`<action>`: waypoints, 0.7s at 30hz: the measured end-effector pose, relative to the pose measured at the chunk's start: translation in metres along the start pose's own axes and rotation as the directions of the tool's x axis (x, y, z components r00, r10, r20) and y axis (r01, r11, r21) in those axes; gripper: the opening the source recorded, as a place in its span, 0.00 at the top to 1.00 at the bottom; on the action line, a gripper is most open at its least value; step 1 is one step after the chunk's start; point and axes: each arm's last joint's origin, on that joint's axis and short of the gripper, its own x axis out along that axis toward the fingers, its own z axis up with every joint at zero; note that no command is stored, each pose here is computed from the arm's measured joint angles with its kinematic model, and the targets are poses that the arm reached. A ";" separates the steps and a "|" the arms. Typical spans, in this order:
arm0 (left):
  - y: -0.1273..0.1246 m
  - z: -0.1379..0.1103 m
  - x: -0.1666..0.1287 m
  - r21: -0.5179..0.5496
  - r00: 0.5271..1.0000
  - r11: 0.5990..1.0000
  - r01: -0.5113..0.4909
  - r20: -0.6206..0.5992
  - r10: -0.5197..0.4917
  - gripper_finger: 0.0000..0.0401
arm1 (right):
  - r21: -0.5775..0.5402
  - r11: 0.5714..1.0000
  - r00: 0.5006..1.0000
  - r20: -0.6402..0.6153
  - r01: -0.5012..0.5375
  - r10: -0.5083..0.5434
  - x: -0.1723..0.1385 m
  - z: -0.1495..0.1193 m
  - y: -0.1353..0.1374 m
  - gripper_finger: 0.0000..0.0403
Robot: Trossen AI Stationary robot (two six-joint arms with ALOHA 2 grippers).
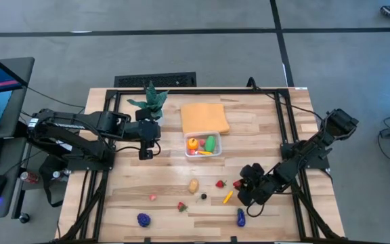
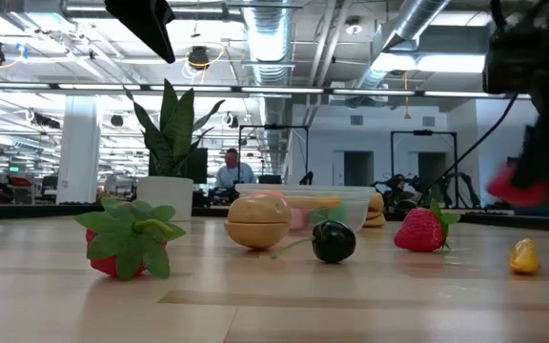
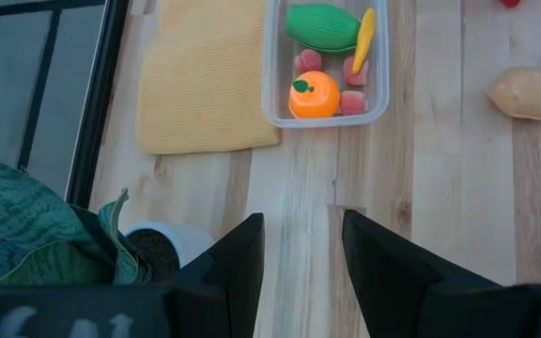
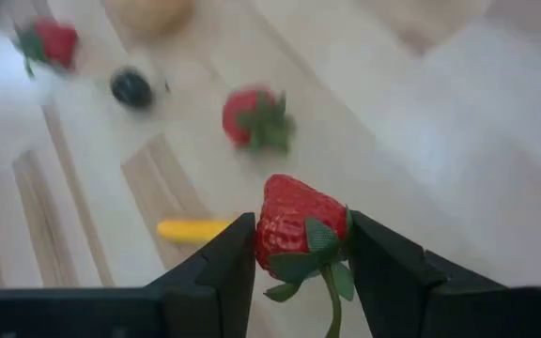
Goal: Pick and placing Produce into tupperware
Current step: Put the right red strawberry into the transparent bin
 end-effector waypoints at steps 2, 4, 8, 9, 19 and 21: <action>0.000 0.000 0.000 0.000 1.000 1.000 0.000 0.000 0.000 0.66 | -0.004 1.000 0.999 0.051 0.000 0.001 -0.005 0.006 -0.001 0.64; 0.000 0.000 0.000 0.000 1.000 1.000 0.000 0.000 0.000 0.66 | -0.009 1.000 0.995 0.098 0.003 -0.002 -0.010 0.013 -0.002 0.64; 0.000 0.000 0.000 -0.001 1.000 1.000 0.000 0.000 0.000 0.66 | -0.016 1.000 0.984 0.181 0.002 0.001 -0.019 0.029 -0.005 0.63; 0.000 0.000 0.000 -0.001 1.000 1.000 0.000 0.000 0.000 0.66 | -0.017 1.000 0.981 0.196 0.004 0.000 -0.020 0.034 -0.007 0.62; 0.000 0.000 0.000 -0.004 1.000 1.000 0.000 0.000 0.000 0.66 | -0.082 0.997 0.927 0.375 0.009 0.023 -0.034 0.078 -0.016 0.64; 0.000 0.000 0.000 -0.013 1.000 1.000 0.000 0.000 0.000 0.66 | -0.095 0.995 0.914 0.405 0.015 0.025 -0.034 0.086 -0.017 0.64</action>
